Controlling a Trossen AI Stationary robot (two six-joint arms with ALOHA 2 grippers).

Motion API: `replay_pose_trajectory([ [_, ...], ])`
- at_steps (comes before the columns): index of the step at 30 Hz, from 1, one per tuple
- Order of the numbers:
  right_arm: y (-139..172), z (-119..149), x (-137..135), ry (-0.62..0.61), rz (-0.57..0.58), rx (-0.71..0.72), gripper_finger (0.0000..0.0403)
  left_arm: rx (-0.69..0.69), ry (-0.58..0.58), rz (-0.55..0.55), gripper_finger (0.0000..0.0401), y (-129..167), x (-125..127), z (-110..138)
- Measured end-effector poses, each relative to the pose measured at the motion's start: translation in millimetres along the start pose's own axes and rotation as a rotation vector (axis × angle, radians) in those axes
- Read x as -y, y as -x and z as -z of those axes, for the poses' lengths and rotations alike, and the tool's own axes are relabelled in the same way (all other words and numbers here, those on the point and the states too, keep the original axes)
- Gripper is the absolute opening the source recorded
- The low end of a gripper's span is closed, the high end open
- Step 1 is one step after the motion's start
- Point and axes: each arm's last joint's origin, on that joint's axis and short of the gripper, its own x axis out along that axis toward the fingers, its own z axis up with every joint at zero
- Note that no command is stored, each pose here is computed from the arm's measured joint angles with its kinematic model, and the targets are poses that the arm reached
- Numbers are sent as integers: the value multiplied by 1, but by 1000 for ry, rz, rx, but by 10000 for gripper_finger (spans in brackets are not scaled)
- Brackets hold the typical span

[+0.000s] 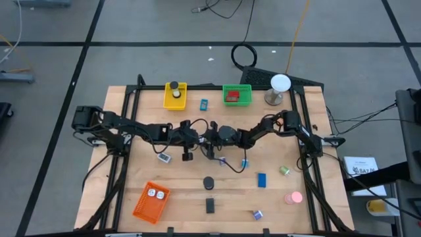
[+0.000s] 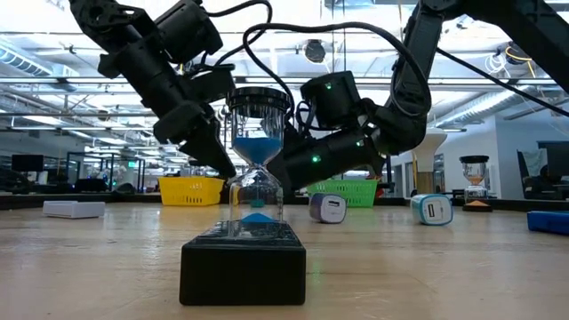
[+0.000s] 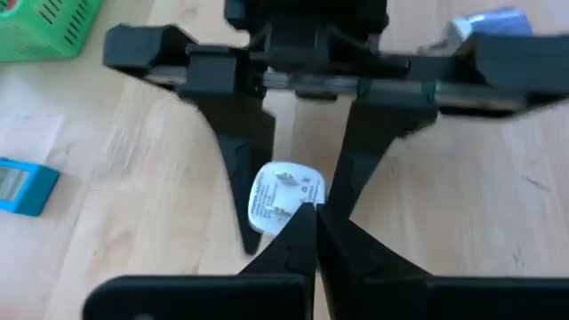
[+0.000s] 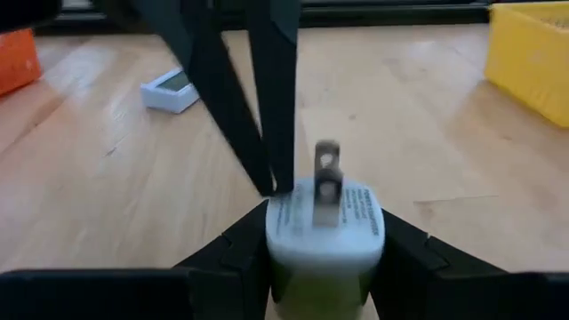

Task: Pick & Place Office items
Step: Put the left green charger adapter into the orange bin

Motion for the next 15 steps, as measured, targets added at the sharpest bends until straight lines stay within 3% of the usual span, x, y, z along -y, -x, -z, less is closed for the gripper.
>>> replay_pose_trajectory([
  [9,0,-4,0,-28,14,8,191,-10,1,-7,7,-1,-1,1],
  [15,0,-2,0,-41,16,-5,191,-5,5,-9,2,1,-1,1],
])
